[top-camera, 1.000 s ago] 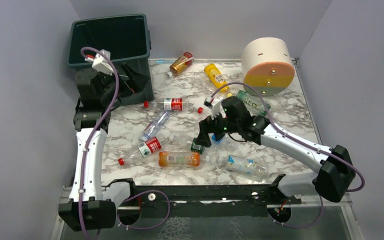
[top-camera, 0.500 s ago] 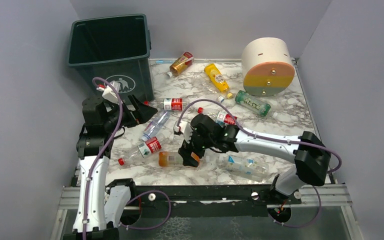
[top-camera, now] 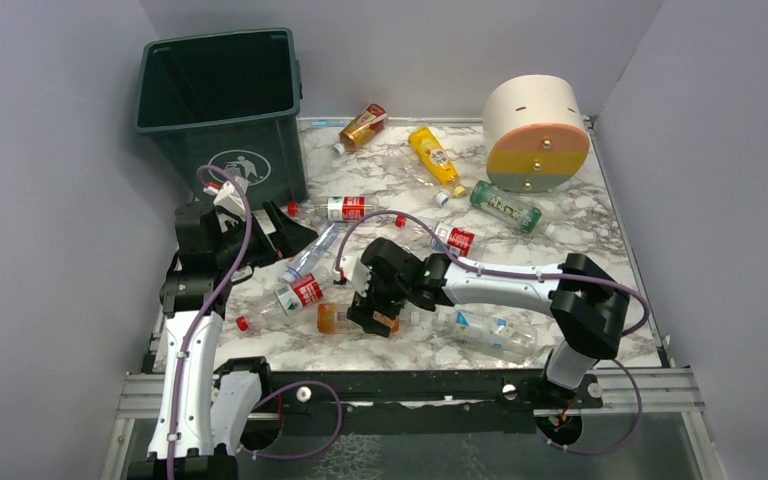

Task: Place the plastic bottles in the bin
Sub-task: Pick up the plastic bottle at the center of the board.

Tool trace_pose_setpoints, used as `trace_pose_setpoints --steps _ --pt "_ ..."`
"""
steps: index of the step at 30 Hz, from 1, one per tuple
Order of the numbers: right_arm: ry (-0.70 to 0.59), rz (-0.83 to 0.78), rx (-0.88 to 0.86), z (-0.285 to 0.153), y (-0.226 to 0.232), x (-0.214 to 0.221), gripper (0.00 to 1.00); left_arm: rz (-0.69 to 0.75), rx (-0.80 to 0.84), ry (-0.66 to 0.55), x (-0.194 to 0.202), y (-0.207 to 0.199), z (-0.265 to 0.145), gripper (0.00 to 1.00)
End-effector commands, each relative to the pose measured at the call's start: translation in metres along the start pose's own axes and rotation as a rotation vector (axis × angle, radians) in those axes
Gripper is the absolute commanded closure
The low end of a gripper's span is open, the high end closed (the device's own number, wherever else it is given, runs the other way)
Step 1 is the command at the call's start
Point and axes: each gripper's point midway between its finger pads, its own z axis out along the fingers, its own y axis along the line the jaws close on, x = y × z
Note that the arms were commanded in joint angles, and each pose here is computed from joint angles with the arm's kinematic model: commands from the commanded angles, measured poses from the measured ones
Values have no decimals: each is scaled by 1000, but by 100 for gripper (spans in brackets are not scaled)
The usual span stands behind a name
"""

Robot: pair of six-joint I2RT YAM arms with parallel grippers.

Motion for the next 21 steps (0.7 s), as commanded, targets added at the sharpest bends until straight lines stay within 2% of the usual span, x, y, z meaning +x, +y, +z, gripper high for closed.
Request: trace_pose_setpoints --steps 1,11,17,21 --pt "37 -48 17 10 0 2 10 21 18 -4 3 0 1 1" --pt "103 -57 33 32 0 22 13 21 12 -9 3 3 2 1" --pt "105 -46 47 32 -2 22 28 26 12 -9 1 2 2 1" --pt "74 -46 38 23 1 9 43 26 11 -11 -1 1 2 1"
